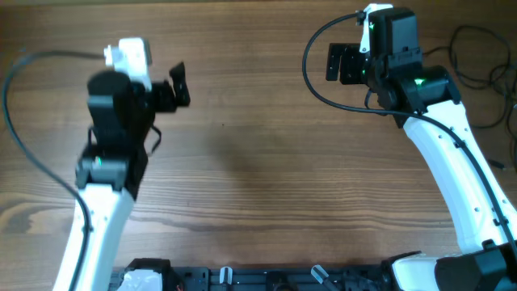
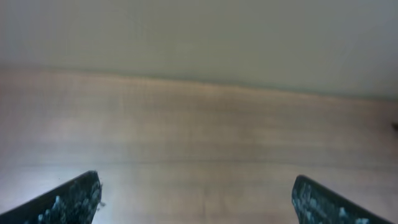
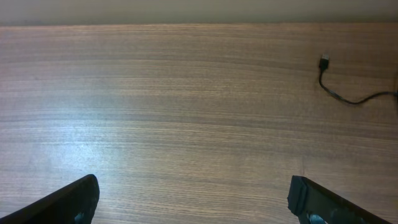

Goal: Untangle cables

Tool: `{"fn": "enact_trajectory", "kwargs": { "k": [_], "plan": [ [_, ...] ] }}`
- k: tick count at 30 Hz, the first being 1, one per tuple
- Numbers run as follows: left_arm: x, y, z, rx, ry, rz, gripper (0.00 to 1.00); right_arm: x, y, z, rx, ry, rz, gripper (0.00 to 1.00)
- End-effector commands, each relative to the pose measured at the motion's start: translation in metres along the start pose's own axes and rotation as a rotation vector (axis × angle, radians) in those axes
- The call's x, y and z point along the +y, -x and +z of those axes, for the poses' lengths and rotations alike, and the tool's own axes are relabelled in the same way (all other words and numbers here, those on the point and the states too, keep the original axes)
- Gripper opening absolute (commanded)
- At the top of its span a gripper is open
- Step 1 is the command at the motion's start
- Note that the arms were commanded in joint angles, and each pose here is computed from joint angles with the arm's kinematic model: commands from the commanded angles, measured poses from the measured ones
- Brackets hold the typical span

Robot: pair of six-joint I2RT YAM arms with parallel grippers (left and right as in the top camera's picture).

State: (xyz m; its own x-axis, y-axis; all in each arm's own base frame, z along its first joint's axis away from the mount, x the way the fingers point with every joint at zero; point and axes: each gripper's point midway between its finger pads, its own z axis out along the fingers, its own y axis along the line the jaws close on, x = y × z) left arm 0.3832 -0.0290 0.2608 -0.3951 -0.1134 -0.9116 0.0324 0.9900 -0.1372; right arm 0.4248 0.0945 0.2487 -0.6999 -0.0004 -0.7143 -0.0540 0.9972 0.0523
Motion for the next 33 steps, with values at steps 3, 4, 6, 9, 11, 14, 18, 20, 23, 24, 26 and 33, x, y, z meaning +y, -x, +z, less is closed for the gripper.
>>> {"fn": "enact_trajectory", "kwargs": {
  "k": [3,4,6,9,11,14,18,20,23,24,26,33],
  "plan": [
    [0.002,-0.04,-0.025,-0.034,-0.019,-0.066,1.0,0.0,0.012,-0.012,-0.042,-0.006,0.01,1.0],
    [0.002,-0.043,-0.03,-0.045,-0.02,-0.069,1.0,0.0,0.012,-0.012,-0.042,-0.006,0.01,1.0],
    [0.003,-0.049,-0.041,-0.071,-0.025,-0.068,1.0,0.0,0.012,-0.012,-0.042,-0.006,0.01,1.0],
    [0.004,-0.051,-0.061,-0.134,-0.029,-0.067,1.0,0.0,0.012,-0.012,-0.042,-0.006,0.01,1.0],
    [0.008,-0.054,-0.072,-0.173,-0.016,-0.08,1.0,0.0,0.012,-0.012,-0.042,-0.006,0.011,1.0],
    [0.016,-0.061,-0.081,-0.205,0.006,-0.123,1.0,0.0,0.012,-0.012,-0.042,-0.006,0.01,1.0],
    [0.02,-0.075,-0.084,-0.222,0.015,-0.157,1.0,0.0,0.012,-0.012,-0.042,-0.006,0.01,1.0],
    [0.019,-0.075,-0.087,-0.242,0.007,-0.156,1.0,0.0,0.012,-0.012,-0.042,-0.006,0.01,1.0],
    [0.018,-0.076,-0.093,-0.271,-0.003,-0.155,1.0,0.0,0.012,-0.012,-0.042,-0.006,0.01,1.0],
    [0.018,-0.077,-0.094,-0.28,-0.005,-0.155,1.0,0.0,0.012,-0.012,-0.042,-0.006,0.01,1.0],
    [0.019,-0.079,-0.097,-0.29,-0.006,-0.155,1.0,0.0,0.012,-0.012,-0.042,-0.006,0.01,1.0],
    [0.019,-0.082,-0.106,-0.334,-0.017,-0.155,1.0,0.0,0.012,-0.012,-0.042,-0.006,0.01,1.0]
  ]
}}
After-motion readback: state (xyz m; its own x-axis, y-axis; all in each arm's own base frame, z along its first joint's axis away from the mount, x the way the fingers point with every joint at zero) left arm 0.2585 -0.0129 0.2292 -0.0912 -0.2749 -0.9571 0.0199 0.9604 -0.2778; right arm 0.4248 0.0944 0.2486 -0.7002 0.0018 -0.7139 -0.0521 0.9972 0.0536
